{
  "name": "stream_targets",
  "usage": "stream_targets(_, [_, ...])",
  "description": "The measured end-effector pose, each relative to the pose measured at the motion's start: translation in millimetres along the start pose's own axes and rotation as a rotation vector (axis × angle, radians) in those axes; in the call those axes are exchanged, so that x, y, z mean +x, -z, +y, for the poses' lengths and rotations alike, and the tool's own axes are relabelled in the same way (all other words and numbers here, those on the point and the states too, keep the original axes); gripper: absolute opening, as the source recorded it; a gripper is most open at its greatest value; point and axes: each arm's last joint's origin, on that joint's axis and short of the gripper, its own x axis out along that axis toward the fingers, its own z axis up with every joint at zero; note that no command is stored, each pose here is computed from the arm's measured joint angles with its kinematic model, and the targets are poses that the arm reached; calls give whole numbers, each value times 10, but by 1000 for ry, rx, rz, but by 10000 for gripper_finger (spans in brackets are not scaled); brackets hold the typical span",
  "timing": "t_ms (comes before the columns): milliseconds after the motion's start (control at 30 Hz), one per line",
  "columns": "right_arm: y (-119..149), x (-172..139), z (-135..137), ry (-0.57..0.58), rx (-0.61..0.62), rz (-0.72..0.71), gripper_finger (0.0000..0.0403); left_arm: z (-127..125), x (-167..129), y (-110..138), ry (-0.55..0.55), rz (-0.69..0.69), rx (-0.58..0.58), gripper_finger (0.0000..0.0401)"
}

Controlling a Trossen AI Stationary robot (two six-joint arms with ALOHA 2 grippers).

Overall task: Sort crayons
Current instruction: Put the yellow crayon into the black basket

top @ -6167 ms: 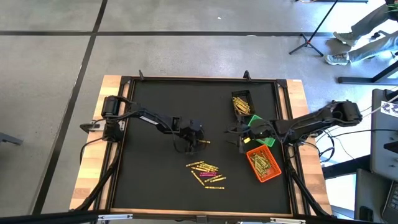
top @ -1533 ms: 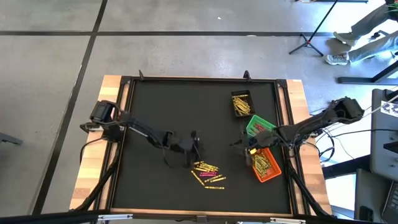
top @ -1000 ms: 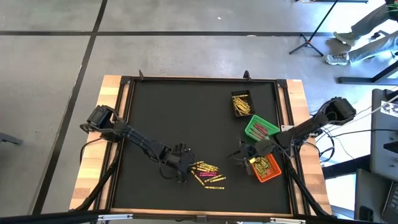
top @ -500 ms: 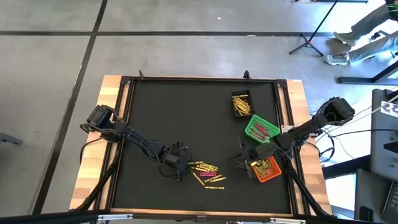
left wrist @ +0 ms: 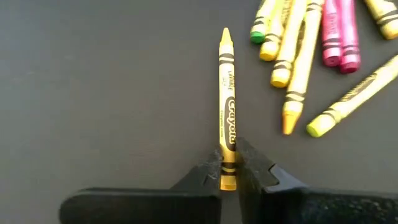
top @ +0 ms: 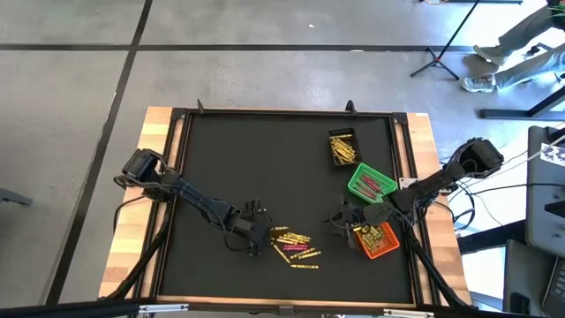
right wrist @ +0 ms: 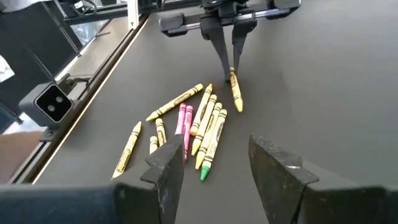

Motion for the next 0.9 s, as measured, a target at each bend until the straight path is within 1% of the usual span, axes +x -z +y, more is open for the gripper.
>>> stream_targets(100, [-2, 0, -9, 33, 21, -10, 177, 21, -84, -19, -31, -15, -18, 4])
stream_targets(167, [-3, -1, -18, 61, 24, -17, 188, 28, -175, -44, -60, -38, -43, 3])
stream_targets(300, [7, 5, -27, 86, 23, -19, 233, 16, -382, -63, -168, -113, -59, 3])
stream_targets(433, [14, 4, -38, 116, 15, -16, 271, -65, -496, -128, -195, -232, -39, 3])
stream_targets(500, [13, 3, -43, 133, 8, -21, 280, -88, -495, -153, -175, -275, -27, 3])
stream_targets(533, [13, 3, -44, 135, 4, -22, 283, -93, -488, -175, -148, -311, -39, 3])
stream_targets(733, [-4, 0, -56, 187, -29, -49, 278, -15, -437, -231, 95, -562, -46, 3])
stream_targets(800, [-32, -1, -51, 193, -51, -77, 274, 52, -421, -219, 128, -606, -53, 3])
stream_targets(900, [-96, -6, -38, 201, -92, -140, 269, 155, -384, -221, 124, -672, -70, 4])
